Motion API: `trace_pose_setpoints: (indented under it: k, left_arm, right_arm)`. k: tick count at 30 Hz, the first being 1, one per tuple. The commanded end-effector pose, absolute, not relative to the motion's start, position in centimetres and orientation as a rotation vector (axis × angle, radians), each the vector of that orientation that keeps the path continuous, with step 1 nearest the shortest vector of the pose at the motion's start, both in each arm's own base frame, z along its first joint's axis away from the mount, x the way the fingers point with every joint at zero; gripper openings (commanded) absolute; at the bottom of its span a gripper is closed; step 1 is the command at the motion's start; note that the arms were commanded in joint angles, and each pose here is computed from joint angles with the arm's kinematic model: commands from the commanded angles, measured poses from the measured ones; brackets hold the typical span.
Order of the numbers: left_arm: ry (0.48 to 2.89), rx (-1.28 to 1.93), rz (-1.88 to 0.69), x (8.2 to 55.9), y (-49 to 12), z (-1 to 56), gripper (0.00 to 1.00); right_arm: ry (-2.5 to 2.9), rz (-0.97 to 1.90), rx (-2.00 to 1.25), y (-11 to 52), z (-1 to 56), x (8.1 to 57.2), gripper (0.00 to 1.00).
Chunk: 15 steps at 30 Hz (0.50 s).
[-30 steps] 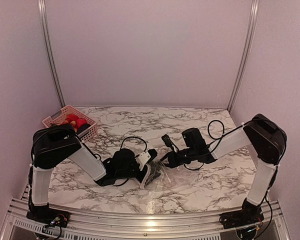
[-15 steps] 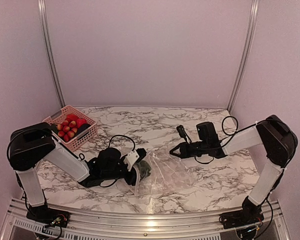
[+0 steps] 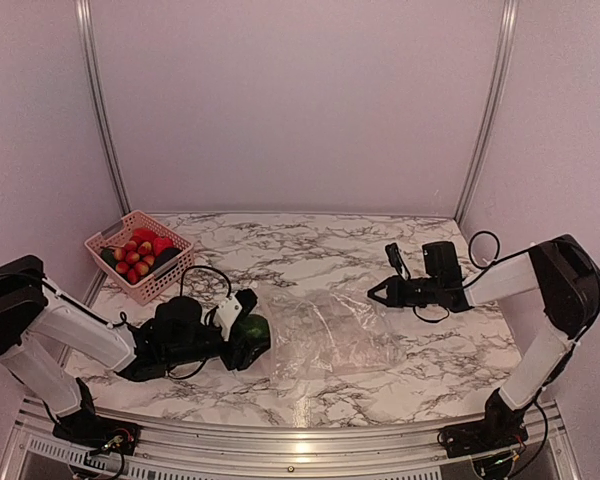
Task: Open the zip-top bag and remove the fake food
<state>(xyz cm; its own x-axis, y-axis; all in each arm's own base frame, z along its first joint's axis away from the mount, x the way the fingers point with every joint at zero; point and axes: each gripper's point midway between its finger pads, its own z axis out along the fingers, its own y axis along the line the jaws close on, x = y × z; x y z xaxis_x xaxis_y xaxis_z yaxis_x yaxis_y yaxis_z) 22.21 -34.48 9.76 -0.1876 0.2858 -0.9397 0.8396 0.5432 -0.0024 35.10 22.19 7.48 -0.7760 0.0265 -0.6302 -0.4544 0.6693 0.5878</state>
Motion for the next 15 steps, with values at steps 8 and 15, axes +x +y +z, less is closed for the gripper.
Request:
trace_pose_setpoints:
  k: [8, 15]
  left_arm:
    - [1.805, 0.402, -0.673, 28.9, -24.3, 17.1, 0.60]
    - [1.860, 0.009, -0.588, 36.0, -15.3, 20.7, 0.63]
  right_arm:
    - [2.241, 0.984, -0.365, 21.5, 8.6, 35.1, 0.00]
    - [2.238, 1.010, -0.373, 21.7, 8.5, 34.9, 0.00]
